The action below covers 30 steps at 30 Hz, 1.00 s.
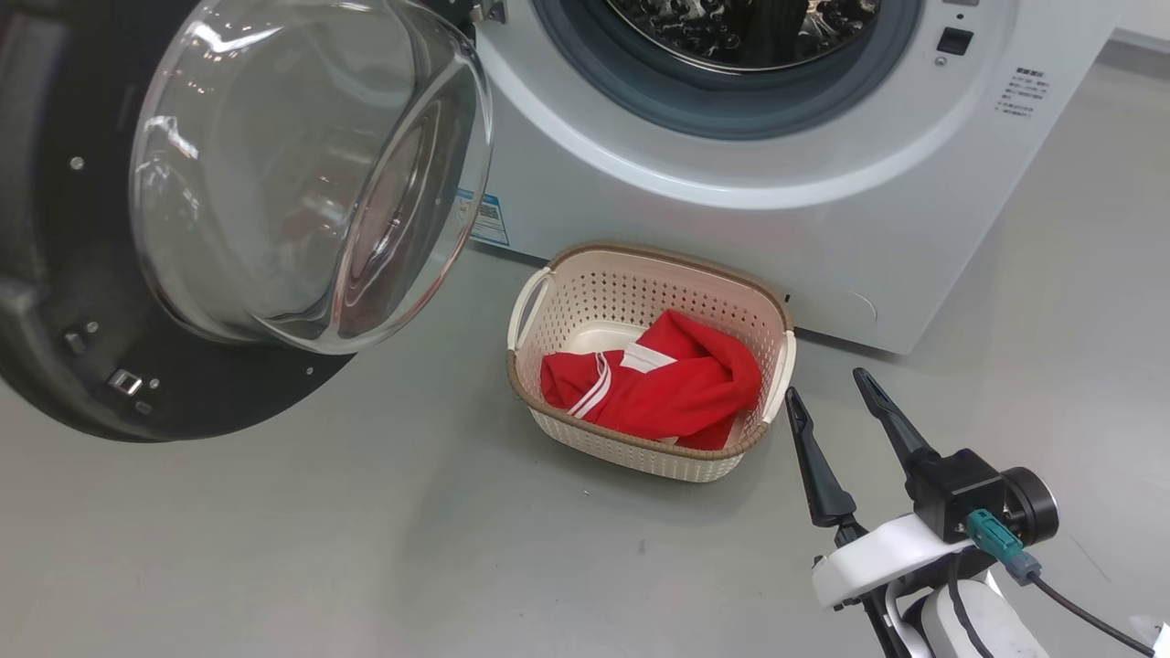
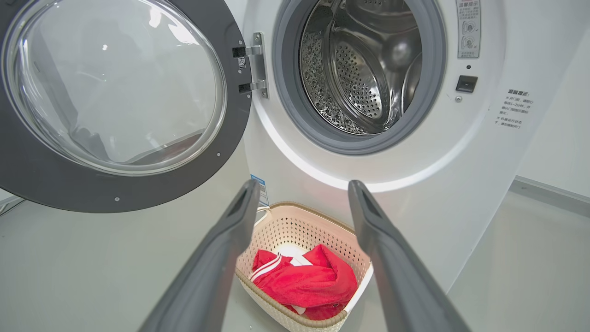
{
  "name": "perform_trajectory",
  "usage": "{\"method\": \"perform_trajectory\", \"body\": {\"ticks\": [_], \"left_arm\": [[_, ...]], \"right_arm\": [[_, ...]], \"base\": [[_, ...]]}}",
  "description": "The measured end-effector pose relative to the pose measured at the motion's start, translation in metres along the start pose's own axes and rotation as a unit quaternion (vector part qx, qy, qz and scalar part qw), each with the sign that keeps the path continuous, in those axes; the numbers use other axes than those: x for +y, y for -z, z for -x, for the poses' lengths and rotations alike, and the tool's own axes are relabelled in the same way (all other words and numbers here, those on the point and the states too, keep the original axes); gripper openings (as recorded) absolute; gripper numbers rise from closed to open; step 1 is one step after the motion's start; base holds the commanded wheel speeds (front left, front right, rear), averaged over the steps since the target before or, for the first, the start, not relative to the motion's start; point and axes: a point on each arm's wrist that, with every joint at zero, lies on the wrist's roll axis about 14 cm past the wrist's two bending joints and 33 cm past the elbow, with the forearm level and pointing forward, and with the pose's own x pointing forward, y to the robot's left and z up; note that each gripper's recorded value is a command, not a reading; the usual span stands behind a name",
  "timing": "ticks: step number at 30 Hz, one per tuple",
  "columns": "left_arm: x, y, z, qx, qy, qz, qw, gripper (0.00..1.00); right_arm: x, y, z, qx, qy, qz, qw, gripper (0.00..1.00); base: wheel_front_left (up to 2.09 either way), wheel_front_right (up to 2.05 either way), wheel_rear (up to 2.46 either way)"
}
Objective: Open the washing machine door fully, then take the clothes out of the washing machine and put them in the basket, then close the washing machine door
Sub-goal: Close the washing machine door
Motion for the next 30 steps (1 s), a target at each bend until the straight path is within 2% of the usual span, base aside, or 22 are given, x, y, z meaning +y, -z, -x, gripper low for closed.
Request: {"method": "perform_trajectory", "body": {"ticks": [5, 14, 24, 30], "left_arm": [[0.015, 0.019, -0.011, 0.056, -0.033, -0.019, 0.998, 0.0], [0.038, 0.078, -0.028, 0.157, -0.074, -0.028, 0.984, 0.0], [0.043, 0.126, -0.042, 0.219, -0.084, 0.004, 0.972, 0.0], [0.045, 0.136, -0.042, 0.245, -0.087, 0.013, 0.966, 0.0]], "right_arm": [[-0.005, 0.002, 0.001, 0.004, 0.005, 0.0, 1.0, 1.0], [-0.018, 0.006, -0.002, 0.006, 0.016, -0.005, 1.0, 1.0], [-0.036, 0.009, 0.0, 0.01, 0.036, 0.001, 0.999, 1.0], [-0.038, 0.01, 0.0, 0.011, 0.037, 0.001, 0.999, 1.0]], "base": [[0.0, 0.0, 0.0], [0.0, 0.0, 0.0], [0.0, 0.0, 0.0], [0.0, 0.0, 0.0]]}}
